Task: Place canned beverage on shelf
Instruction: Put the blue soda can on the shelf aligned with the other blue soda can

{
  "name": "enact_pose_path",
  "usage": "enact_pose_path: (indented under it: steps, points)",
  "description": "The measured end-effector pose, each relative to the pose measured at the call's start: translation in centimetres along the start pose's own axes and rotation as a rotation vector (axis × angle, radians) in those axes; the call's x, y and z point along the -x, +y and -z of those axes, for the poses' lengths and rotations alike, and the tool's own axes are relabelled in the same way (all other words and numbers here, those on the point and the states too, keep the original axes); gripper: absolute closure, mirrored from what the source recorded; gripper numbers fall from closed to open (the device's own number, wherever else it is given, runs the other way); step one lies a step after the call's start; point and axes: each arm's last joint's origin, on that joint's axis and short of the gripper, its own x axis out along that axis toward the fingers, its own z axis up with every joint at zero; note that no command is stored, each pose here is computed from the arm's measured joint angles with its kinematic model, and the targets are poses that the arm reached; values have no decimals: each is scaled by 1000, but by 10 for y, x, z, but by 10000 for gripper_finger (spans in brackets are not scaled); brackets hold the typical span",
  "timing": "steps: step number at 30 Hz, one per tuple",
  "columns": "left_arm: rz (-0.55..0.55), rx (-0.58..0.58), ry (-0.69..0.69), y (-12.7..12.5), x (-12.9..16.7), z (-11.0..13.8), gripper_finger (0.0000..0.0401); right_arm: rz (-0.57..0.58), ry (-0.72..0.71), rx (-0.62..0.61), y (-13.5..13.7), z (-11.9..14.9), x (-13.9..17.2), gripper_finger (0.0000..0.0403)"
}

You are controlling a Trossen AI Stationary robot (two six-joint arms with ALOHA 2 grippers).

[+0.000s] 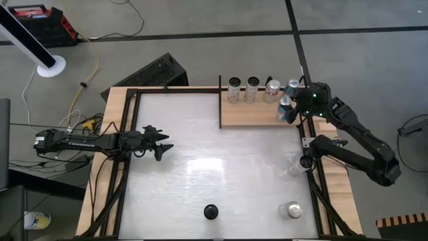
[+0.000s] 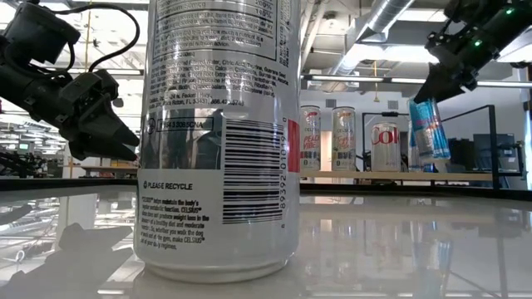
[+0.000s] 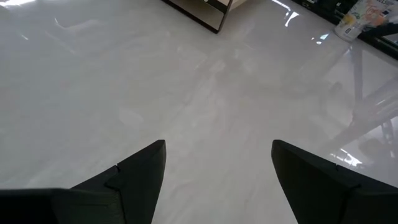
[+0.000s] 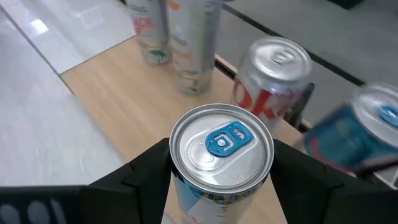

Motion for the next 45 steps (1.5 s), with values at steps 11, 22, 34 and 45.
enact_pose_path:
  steps: [11,22,34,45]
  points:
    - [0,-3,0,0,0,0,124,-52,-81,41,5,-2,-12,142]
    - [1,-2,0,0,0,0,124,-50,-75,45,5,-1,-11,142]
    - [2,-19,2,0,0,0,124,-51,-47,60,5,2,-15,142]
    - [3,-15,2,0,0,0,124,-47,-38,94,5,3,-16,142]
